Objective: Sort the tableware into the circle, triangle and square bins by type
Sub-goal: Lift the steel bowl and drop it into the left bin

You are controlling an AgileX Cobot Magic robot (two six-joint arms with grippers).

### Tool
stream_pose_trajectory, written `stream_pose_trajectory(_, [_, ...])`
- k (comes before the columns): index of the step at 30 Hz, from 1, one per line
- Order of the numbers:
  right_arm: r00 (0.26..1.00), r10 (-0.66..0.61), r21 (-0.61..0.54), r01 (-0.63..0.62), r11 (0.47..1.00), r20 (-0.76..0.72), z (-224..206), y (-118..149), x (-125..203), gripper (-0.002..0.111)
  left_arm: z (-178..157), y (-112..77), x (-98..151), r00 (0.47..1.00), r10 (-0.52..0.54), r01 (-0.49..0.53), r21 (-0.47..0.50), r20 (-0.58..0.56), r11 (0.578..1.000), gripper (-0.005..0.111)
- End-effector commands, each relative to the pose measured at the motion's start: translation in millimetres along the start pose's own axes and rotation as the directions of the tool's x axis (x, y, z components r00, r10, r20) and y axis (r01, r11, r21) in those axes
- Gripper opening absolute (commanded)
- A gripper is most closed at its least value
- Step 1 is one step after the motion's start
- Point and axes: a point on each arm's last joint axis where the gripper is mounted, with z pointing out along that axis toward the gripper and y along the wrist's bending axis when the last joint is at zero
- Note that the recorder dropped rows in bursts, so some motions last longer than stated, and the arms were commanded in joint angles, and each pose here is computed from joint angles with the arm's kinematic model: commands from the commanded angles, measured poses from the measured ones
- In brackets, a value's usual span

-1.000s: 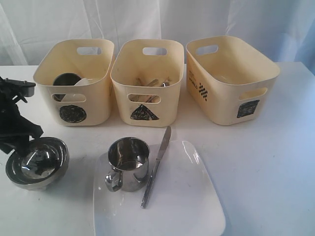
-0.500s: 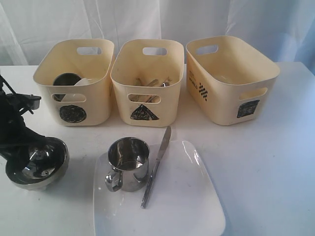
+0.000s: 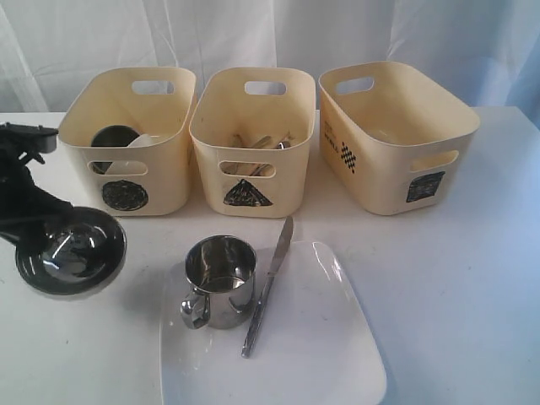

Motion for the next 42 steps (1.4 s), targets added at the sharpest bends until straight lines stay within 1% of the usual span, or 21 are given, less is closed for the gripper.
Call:
stream_pose_trajectory(1, [1.000, -0.001, 0.009, 0.001, 1.000, 0.007, 0.3, -0.6, 0.9, 0.000, -32.0, -7.2, 2.4, 0.992, 0.003, -0.006, 0.029, 0.125, 1.000, 0.000])
stream_pose_trajectory(5, [1.000, -0.001, 0.009, 0.001, 1.000, 0.007, 0.3, -0.6, 0.9, 0.000, -59.6, -10.2, -0.9, 0.965, -0.002, -0.003, 0.018, 0.261, 1.000, 0.000])
stream_pose_trajectory(8, [1.000, -0.001, 0.009, 0.001, 1.000, 0.007, 0.3, -0.6, 0.9, 0.000, -81.2, -10.9, -9.5, 0.914, -0.018, 0.017, 0.007, 0.404, 1.000, 0.000])
stream_pose_trajectory(11, [1.000, -0.001, 0.009, 0.001, 1.000, 0.007, 0.3, -0.6, 0.9, 0.000, -100.1, -8.6, -23.3, 0.837, -0.039, 0.052, -0.009, 0.546, 0.999, 0.000])
stream_pose_trajectory(14, [1.000, -0.001, 0.009, 0.001, 1.000, 0.007, 0.3, -0.6, 0.9, 0.000, -110.8, -4.6, -38.5, 0.752, -0.059, 0.092, -0.016, 0.657, 0.996, 0.000])
stream_pose_trajectory(17, [1.000, -0.001, 0.009, 0.001, 1.000, 0.007, 0.3, -0.6, 0.9, 0.000, -115.1, -0.3, -53.2, 0.678, -0.074, 0.123, -0.014, 0.731, 0.992, 0.000])
stream_pose_trajectory(19, [1.000, -0.001, 0.009, 0.001, 1.000, 0.007, 0.3, -0.6, 0.9, 0.000, -114.8, 2.8, -63.5, 0.639, -0.090, 0.146, -0.005, 0.764, 0.989, 0.000])
stream_pose_trajectory(23, [1.000, -0.001, 0.009, 0.001, 1.000, 0.007, 0.3, -0.6, 0.9, 0.000, -103.9, 10.7, -87.1, 0.574, -0.096, 0.173, -0.006, 0.813, 0.985, 0.000])
stream_pose_trajectory(25, [1.000, -0.001, 0.009, 0.001, 1.000, 0.007, 0.3, -0.6, 0.9, 0.000, -96.9, 13.8, -97.4, 0.564, -0.095, 0.177, -0.008, 0.820, 0.984, 0.000])
stream_pose_trajectory(32, [1.000, -0.001, 0.009, 0.001, 1.000, 0.007, 0.3, -0.6, 0.9, 0.000, -66.9, 22.2, -130.9, 0.587, -0.100, 0.178, -0.008, 0.804, 0.984, 0.000])
stream_pose_trajectory(35, [1.000, -0.001, 0.009, 0.001, 1.000, 0.007, 0.3, -0.6, 0.9, 0.000, -53.6, 24.9, -141.2, 0.610, -0.105, 0.176, -0.005, 0.785, 0.984, 0.002])
stream_pose_trajectory(36, [1.000, -0.001, 0.009, 0.001, 1.000, 0.007, 0.3, -0.6, 0.9, 0.000, -52.8, 25.0, -142.4, 0.617, -0.106, 0.174, -0.004, 0.780, 0.985, 0.005])
stream_pose_trajectory(37, [1.000, -0.001, 0.009, 0.001, 1.000, 0.007, 0.3, -0.6, 0.9, 0.000, -51.7, 25.0, -144.1, 0.626, -0.107, 0.172, -0.003, 0.772, 0.985, 0.014])
stream_pose_trajectory(38, [1.000, -0.001, 0.009, 0.001, 1.000, 0.007, 0.3, -0.6, 0.9, 0.000, -51.2, 25.0, -144.4, 0.629, -0.108, 0.171, -0.002, 0.770, 0.985, 0.020])
stream_pose_trajectory(39, [1.000, -0.001, 0.009, 0.001, 1.000, 0.007, 0.3, -0.6, 0.9, 0.000, -49.6, 25.3, -145.0, 0.631, -0.108, 0.171, -0.002, 0.768, 0.985, 0.030])
stream_pose_trajectory(40, [1.000, -0.001, 0.009, 0.001, 1.000, 0.007, 0.3, -0.6, 0.9, 0.000, -48.7, 25.4, -145.2, 0.633, -0.109, 0.171, -0.002, 0.767, 0.985, 0.035])
stream_pose_trajectory(41, [1.000, -0.001, 0.009, 0.001, 1.000, 0.007, 0.3, -0.6, 0.9, 0.000, -48.5, 25.3, -145.0, 0.635, -0.109, 0.171, -0.002, 0.765, 0.985, 0.043])
stream_pose_trajectory(42, [1.000, -0.001, 0.009, 0.001, 1.000, 0.007, 0.3, -0.6, 0.9, 0.000, -47.8, 25.1, -144.4, 0.643, -0.110, 0.170, -0.001, 0.758, 0.985, 0.046])
